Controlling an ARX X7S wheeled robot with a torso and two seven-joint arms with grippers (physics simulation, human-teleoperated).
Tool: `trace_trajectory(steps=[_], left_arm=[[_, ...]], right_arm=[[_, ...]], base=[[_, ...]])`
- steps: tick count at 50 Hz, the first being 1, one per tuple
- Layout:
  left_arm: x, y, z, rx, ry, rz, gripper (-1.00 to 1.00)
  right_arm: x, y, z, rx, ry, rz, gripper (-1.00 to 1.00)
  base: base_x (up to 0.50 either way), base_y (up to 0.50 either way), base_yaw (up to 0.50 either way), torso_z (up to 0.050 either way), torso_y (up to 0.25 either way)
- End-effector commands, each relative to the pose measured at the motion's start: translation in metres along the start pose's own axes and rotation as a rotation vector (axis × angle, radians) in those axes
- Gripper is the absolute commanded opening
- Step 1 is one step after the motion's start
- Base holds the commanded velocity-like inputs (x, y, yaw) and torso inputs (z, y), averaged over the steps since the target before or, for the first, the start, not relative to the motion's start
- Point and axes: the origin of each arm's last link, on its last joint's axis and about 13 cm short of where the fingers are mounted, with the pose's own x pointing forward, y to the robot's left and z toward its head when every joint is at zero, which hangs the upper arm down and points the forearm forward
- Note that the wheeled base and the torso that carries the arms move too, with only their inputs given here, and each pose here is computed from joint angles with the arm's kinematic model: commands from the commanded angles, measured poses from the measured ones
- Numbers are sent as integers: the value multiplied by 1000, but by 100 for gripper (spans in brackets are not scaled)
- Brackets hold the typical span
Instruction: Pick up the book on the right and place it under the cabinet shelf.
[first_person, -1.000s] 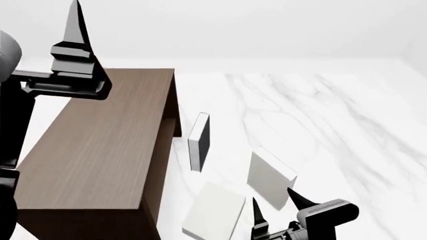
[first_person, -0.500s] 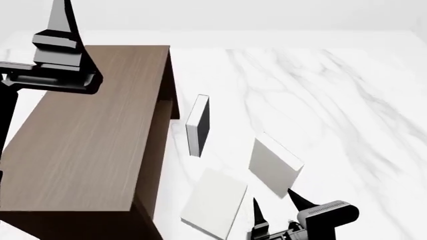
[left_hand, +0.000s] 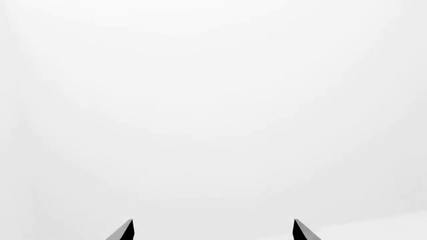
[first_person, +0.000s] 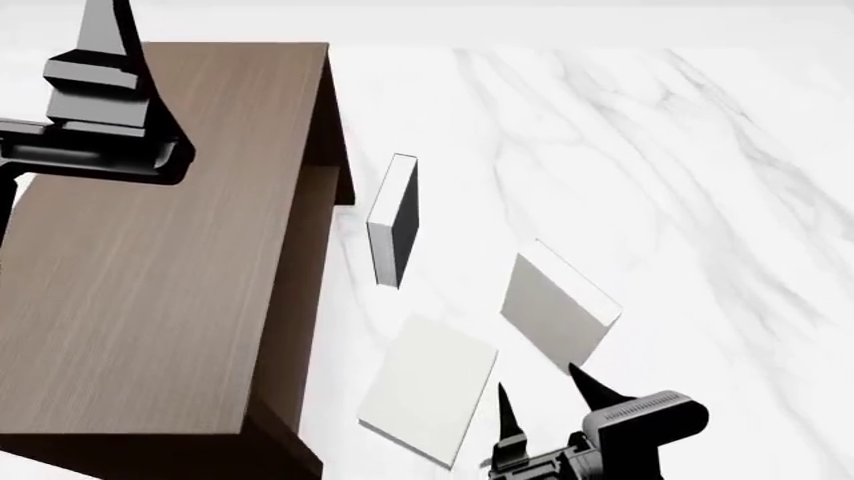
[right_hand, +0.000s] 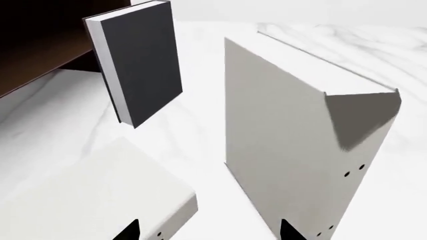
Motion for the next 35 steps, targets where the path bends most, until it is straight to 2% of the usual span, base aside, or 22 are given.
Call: trace_trajectory(steps=[1,19,28,35], left_arm=[[-2,2,8,9,-19,4,100],[-2,1,12,19,-27,-8,100],[-2,1,14,23,-28,-9,100],[-3,2,14,23,-26,-9,100]], right_arm=[[4,0,0,-8,-7,-20,100],[8,-3,-10,-22,27,-88,100],[11,1,-14,-98,28,-110,100],[14,1,-22,-104,45,-122,100]], base=[[0,0,0,0,0],[0,0,0,0,0],[0,0,0,0,0],[0,0,0,0,0]])
